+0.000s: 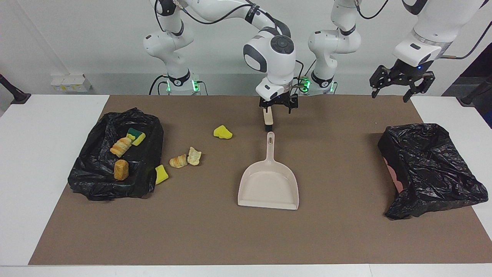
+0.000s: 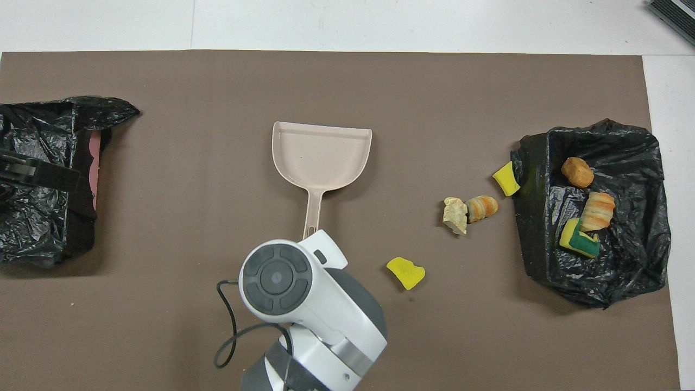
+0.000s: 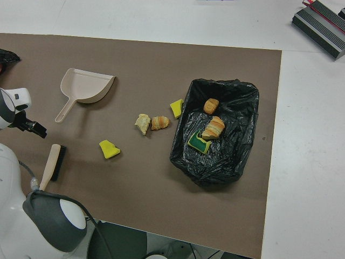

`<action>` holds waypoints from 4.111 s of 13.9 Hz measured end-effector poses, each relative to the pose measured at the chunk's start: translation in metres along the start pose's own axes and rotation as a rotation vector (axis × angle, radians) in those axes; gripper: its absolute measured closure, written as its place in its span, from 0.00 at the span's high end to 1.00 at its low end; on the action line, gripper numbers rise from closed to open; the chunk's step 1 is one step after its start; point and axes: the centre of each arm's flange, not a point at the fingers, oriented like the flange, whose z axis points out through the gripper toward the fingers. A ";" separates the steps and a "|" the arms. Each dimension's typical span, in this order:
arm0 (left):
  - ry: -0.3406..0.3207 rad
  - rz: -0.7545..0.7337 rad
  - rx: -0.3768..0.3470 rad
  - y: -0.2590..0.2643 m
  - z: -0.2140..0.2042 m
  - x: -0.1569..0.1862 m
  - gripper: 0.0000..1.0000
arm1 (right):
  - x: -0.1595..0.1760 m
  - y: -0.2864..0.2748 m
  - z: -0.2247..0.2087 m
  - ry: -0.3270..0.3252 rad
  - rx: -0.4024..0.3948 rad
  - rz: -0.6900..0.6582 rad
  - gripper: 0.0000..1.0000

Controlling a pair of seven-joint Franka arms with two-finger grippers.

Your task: Sweep and dump trash in bin

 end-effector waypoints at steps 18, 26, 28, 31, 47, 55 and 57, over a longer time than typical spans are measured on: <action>0.048 -0.064 -0.109 0.287 0.266 0.055 1.00 | -0.144 0.047 0.105 -0.066 -0.034 0.032 0.69; 0.017 -0.119 -0.107 0.302 0.297 0.034 0.70 | -0.147 0.051 0.110 -0.091 -0.042 0.017 0.26; 0.013 -0.118 -0.105 0.303 0.299 0.032 0.60 | -0.146 0.052 0.110 -0.098 -0.049 0.023 0.26; 0.034 -0.111 -0.089 0.296 0.294 0.036 0.31 | -0.136 0.064 0.100 -0.130 -0.098 0.054 0.26; -0.201 0.940 0.009 0.213 0.243 0.020 0.31 | 0.095 0.314 -0.021 -0.098 -0.407 -0.086 0.26; -0.195 1.131 0.034 0.209 0.264 -0.022 0.31 | 0.164 0.377 0.025 -0.041 -0.523 -0.231 0.26; -0.193 1.150 0.041 0.206 0.268 -0.030 0.31 | 0.165 0.371 0.034 -0.054 -0.517 -0.259 0.26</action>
